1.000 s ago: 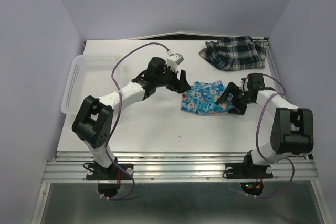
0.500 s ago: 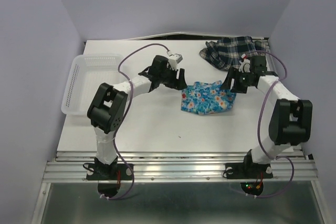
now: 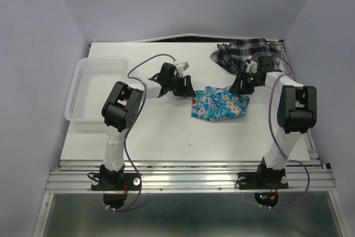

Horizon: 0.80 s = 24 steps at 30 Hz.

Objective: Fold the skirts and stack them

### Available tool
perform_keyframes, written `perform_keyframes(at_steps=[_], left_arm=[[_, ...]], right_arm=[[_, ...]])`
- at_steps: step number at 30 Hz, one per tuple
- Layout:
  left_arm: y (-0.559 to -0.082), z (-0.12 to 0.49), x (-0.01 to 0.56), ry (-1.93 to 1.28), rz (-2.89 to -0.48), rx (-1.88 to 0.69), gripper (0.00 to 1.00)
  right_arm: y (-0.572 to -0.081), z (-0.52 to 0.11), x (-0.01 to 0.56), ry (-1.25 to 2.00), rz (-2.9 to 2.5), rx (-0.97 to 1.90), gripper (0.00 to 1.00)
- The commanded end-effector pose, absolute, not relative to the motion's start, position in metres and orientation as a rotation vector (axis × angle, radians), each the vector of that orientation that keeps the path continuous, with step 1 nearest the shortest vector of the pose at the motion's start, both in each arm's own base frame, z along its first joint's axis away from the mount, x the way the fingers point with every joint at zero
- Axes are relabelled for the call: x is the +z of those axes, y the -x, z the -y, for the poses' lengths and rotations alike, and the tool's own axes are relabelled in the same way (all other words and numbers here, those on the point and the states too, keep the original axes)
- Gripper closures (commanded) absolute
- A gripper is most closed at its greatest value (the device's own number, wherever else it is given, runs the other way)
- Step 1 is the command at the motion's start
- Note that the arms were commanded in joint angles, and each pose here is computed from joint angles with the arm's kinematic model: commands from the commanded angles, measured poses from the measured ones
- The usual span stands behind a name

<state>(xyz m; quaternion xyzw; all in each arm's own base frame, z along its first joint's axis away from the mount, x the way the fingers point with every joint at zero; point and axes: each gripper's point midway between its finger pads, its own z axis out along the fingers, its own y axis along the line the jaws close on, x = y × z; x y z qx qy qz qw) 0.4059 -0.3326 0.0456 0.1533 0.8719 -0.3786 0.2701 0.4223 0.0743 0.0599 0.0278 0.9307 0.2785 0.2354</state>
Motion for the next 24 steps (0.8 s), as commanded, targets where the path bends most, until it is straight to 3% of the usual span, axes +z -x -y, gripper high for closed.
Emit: perform_keyframes(at_steps=[1, 5, 10, 13, 15, 16, 20, 22, 24], left_arm=[[-0.412, 0.352, 0.065, -0.400, -2.278, -1.177, 0.42], [-0.414, 0.355, 0.050, -0.347, -2.300, -1.219, 0.44], [-0.418, 0.350, 0.036, -0.229, -2.336, -1.233, 0.45], [-0.420, 0.348, 0.030, -0.208, -2.343, -1.237, 0.51], [-0.423, 0.348, 0.028, -0.196, -2.338, -1.253, 0.61], [-0.426, 0.348, 0.030, -0.194, -2.330, -1.251, 0.65], [-0.442, 0.335, 0.052, -0.195, -2.264, -1.239, 0.82], [-0.448, 0.324, 0.062, -0.226, -2.242, -1.202, 0.98], [-0.448, 0.315, 0.079, -0.270, -2.226, -1.184, 1.00]], right_arm=[[-0.446, -0.083, 0.085, 0.010, -2.441, 0.795, 0.44], [-0.451, -0.087, 0.090, 0.023, -2.422, 0.827, 0.48], [-0.457, -0.090, 0.094, 0.028, -2.407, 0.860, 0.67], [-0.459, -0.094, 0.099, 0.045, -2.389, 0.895, 0.80], [-0.461, -0.097, 0.106, 0.060, -2.373, 0.920, 0.96], [-0.462, -0.097, 0.109, 0.067, -2.365, 0.921, 0.99], [-0.464, -0.113, 0.140, 0.161, -2.283, 1.056, 0.99], [-0.457, -0.119, 0.155, 0.209, -2.248, 1.118, 0.99], [-0.437, -0.128, 0.179, 0.306, -2.181, 1.190, 0.99]])
